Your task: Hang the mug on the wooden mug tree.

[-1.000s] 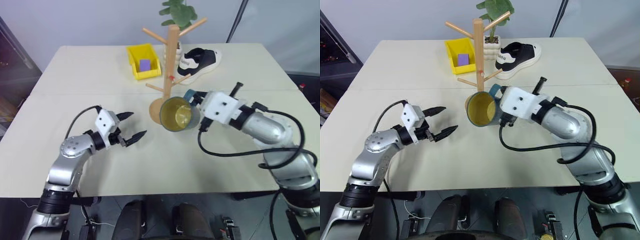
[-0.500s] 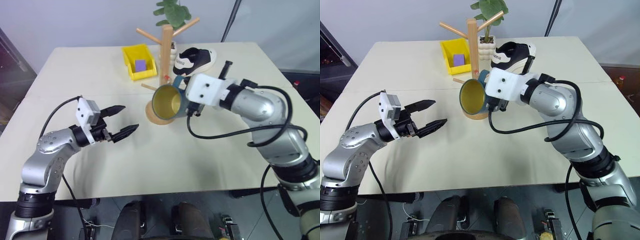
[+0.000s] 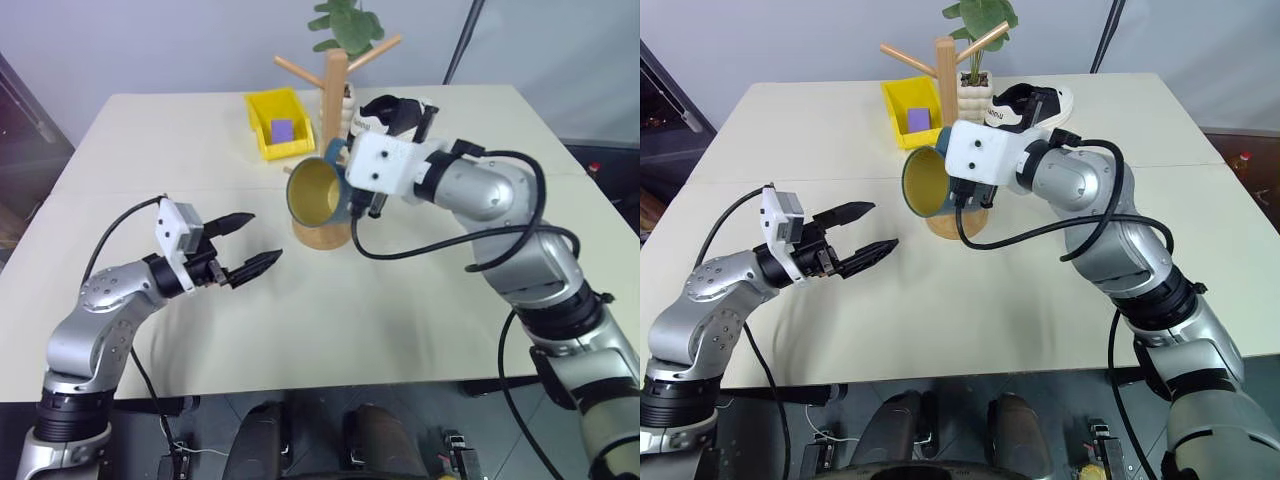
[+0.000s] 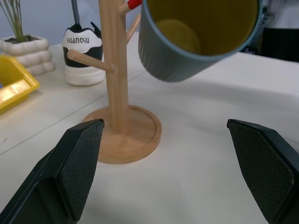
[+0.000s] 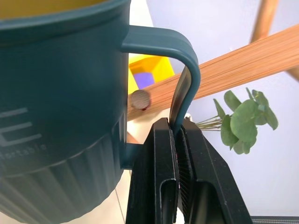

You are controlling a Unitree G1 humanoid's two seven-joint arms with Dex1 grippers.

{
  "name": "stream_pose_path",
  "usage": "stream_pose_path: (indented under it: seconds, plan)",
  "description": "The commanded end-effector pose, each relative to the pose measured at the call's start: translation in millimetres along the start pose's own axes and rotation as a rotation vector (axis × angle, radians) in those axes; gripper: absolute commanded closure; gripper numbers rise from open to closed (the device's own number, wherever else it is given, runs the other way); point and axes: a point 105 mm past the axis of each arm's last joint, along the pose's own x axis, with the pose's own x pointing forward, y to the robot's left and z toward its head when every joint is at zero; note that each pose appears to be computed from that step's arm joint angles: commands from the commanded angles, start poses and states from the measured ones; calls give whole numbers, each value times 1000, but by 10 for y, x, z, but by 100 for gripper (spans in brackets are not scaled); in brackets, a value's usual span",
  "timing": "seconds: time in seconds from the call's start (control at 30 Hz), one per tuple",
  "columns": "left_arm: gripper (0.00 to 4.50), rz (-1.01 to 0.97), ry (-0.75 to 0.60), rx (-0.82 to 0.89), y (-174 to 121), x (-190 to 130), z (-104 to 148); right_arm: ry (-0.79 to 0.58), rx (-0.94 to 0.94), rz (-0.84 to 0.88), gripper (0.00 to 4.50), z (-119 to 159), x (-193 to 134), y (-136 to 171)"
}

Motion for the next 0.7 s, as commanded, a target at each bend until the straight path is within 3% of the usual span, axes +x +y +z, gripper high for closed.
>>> stream_pose_path:
  seconds: [0.03, 0.2, 0.3, 0.47, 0.7]
  plan:
    - [0, -22, -51, 51, -38, 16, 196, 1, -40, -47, 449, 36, 4, -116]
    - [0, -26, -56, 57, -43, 33, 207, 16, -40, -53, 449, -6, 50, -124]
    - [0, -25, -55, 59, -45, 32, 203, 12, -39, -52, 352, -6, 57, -125]
    - [0, -22, -52, 59, -42, 28, 193, -4, -63, -84, 115, 33, 41, -194]
    - [0, 17, -39, 38, 25, -7, 135, -30, -32, -97, 115, -17, -215, -314]
